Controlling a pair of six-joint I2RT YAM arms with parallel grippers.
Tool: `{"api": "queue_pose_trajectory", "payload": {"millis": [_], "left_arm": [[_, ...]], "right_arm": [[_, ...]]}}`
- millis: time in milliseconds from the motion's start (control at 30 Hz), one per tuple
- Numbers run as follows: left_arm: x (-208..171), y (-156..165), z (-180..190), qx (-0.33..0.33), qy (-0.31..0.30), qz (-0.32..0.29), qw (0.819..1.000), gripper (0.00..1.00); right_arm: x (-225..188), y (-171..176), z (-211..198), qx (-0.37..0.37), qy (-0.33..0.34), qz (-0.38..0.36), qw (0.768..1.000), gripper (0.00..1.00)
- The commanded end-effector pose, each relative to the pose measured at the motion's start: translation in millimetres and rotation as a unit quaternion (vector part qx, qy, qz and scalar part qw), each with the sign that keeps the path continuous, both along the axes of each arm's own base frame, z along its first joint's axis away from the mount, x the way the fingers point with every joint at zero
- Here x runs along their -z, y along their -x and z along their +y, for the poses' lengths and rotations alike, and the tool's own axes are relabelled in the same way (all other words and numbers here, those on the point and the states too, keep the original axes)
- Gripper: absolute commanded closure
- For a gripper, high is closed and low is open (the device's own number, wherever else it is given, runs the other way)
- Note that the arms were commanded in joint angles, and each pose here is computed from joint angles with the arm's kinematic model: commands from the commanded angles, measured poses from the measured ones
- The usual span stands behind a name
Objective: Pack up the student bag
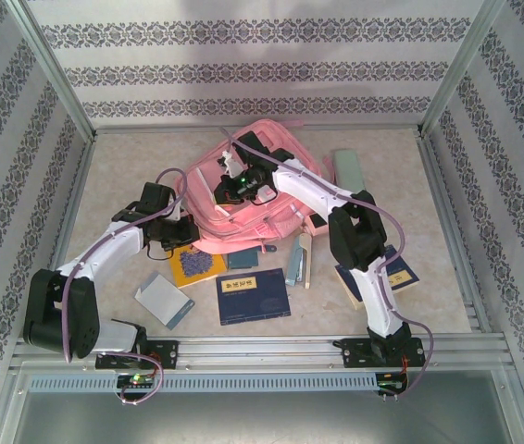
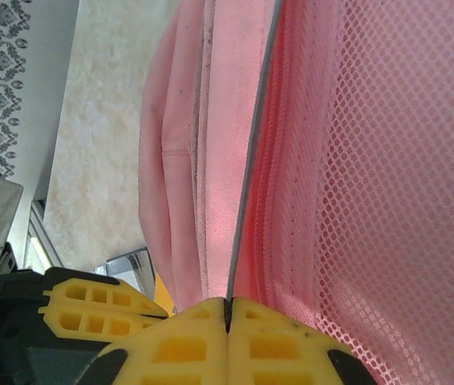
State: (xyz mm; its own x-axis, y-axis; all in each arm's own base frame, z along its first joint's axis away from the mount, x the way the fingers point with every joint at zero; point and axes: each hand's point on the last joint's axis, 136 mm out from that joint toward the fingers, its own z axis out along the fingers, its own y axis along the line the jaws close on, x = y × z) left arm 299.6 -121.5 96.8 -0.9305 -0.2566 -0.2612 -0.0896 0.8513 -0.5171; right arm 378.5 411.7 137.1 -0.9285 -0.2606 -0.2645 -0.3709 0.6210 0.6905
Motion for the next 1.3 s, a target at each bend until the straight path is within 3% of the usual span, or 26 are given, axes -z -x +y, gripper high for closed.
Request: {"api": "queue_pose_trajectory", "payload": {"millis": [0, 133, 367, 433, 467, 533, 733, 933, 1133, 1267], "left_arm": [[1.5, 6.4, 1.2, 0.021, -0.020, 0.003, 1.000, 1.00], [2.7, 8.5, 1.6, 0.021, -0.020, 0.005, 1.000, 1.00], [7.3, 8.2, 2.5, 0.024, -0.026, 0.010, 0.999, 1.00], [7.6, 7.6, 3.0, 0.026, -0.029, 0.010, 0.999, 1.00], [8.0, 7.4, 3.7, 0.026, -0.031, 0.011, 0.999, 1.00], [7.8, 7.3, 5.1, 0.027, -0.037, 0.013, 0.999, 1.00], [7.0, 11.5, 7.3, 0.041, -0.048, 0.013, 0.998, 1.00], [0.9, 7.4, -4.1, 0.061, -0.019, -0.004, 0.998, 0.89], [2.7, 6.0, -6.8, 0.069, -0.016, -0.004, 0.997, 0.64], [8.0, 2.2, -3.8, 0.065, -0.027, -0.001, 0.997, 0.57]], "right_arm": [[-8.7, 10.4, 11.7, -0.024, -0.019, 0.020, 0.999, 0.81], [11.8, 15.7, 12.9, -0.029, 0.001, 0.043, 0.999, 0.73], [39.2, 20.7, 15.7, -0.038, 0.027, 0.060, 0.997, 0.73], [45.1, 20.6, 12.5, -0.037, 0.042, 0.056, 0.997, 0.77], [45.6, 18.3, 9.3, -0.033, 0.049, 0.053, 0.997, 0.85], [33.9, 14.5, 8.1, -0.029, 0.039, 0.048, 0.998, 0.99], [-44.5, -6.7, -0.5, 0.012, -0.030, 0.021, 0.999, 1.00], [-65.8, -2.6, -0.3, 0.006, -0.057, 0.050, 0.997, 1.00], [-68.1, 4.8, -3.0, 0.004, -0.065, 0.076, 0.995, 1.00], [-80.6, 6.0, -3.2, 0.005, -0.085, 0.081, 0.993, 1.00]]}}
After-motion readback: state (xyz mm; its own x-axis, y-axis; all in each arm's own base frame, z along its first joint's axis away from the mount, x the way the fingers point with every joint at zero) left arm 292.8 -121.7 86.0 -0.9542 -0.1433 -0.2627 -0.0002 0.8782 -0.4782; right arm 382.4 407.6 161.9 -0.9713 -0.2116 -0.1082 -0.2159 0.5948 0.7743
